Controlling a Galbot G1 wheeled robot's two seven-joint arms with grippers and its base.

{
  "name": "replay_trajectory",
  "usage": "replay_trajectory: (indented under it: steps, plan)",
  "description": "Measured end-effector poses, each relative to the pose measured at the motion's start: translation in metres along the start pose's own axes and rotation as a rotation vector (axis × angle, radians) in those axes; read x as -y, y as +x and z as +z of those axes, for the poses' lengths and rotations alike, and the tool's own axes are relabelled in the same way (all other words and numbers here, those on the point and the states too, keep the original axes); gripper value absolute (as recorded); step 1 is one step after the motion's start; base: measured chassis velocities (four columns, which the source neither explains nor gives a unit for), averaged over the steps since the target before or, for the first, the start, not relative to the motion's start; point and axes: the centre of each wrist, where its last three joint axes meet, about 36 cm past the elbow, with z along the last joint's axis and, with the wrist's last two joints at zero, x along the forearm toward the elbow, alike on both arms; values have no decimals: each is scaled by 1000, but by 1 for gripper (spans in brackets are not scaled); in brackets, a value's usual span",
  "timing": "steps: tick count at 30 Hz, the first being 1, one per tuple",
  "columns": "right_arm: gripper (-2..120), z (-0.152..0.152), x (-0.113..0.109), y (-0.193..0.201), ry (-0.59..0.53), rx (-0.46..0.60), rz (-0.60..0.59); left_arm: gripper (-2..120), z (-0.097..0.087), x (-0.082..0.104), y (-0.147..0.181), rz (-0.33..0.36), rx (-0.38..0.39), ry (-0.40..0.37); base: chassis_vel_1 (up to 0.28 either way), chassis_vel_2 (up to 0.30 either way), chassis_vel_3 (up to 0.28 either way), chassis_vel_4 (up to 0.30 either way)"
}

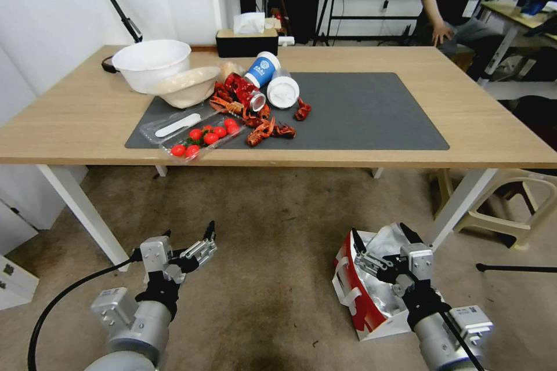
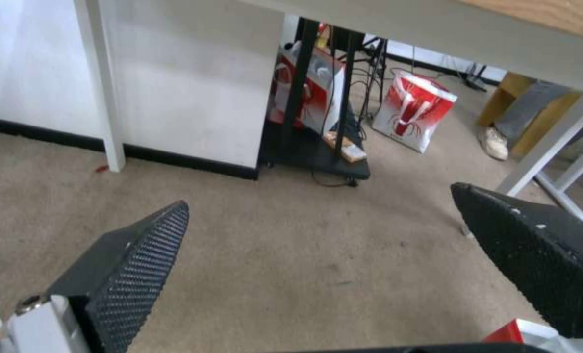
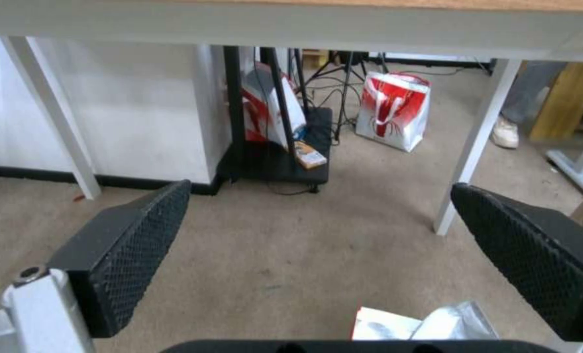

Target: Pick up the food delivery bag from the floor and place it on the table.

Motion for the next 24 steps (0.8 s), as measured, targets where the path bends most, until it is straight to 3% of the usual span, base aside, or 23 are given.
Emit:
replay_trajectory:
  steps: [24]
  plan:
    - [100,10,2,-3,6,-14,6,100,5,2,-1,14,-2,3,0,0,0,0]
